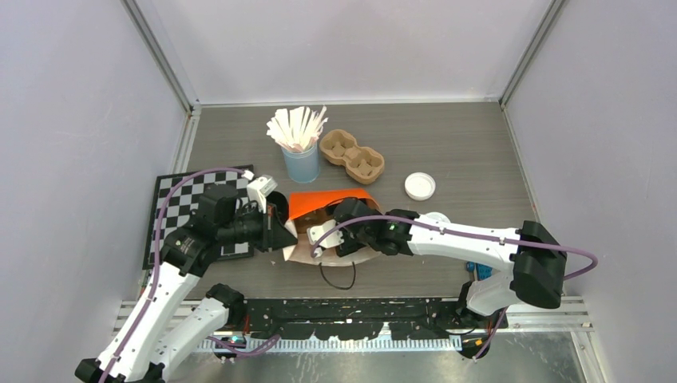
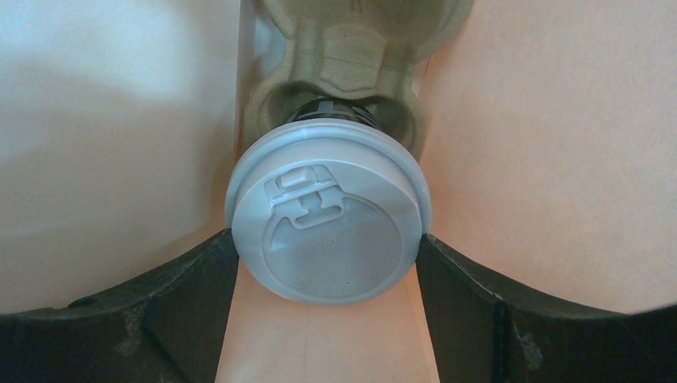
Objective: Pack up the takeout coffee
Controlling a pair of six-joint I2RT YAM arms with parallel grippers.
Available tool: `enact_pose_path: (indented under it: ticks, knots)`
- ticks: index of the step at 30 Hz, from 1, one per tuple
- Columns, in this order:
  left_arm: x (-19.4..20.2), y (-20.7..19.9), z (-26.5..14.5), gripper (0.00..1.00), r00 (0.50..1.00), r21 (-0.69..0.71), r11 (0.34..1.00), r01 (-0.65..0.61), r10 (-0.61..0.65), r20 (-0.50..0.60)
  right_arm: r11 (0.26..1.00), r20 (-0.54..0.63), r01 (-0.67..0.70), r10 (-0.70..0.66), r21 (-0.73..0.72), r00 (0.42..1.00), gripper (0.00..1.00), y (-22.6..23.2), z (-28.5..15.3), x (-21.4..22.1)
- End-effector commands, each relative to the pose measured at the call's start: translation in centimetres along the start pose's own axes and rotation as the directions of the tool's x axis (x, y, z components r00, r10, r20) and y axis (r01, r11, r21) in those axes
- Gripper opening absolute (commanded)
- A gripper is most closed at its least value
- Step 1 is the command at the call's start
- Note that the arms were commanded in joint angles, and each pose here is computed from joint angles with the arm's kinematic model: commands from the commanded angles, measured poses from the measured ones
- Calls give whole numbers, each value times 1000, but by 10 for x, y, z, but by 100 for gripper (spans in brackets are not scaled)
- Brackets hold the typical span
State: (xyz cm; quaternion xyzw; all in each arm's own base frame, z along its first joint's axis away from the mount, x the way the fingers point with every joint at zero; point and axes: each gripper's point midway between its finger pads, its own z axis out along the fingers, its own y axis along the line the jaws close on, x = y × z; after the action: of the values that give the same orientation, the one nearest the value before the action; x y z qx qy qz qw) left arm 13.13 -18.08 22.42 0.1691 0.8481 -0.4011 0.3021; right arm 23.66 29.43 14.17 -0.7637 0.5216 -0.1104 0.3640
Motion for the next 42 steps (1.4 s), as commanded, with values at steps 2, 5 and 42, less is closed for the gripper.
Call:
enact_pose_path:
  ticks: [2,5,42]
  knots:
    - [-3,-14,-1,0,1000,69,998,4,-3,-7,1000,-34,-13,14,14,999,70,-3,6,12]
    - [-1,-14,0,0,1000,73,997,6,-6,-11,999,-26,-26,26,23,999,70,-5,9,11]
    - [-3,-3,2,0,999,11,1000,3,-3,-50,999,51,-23,21,31,998,89,-25,-21,-7]
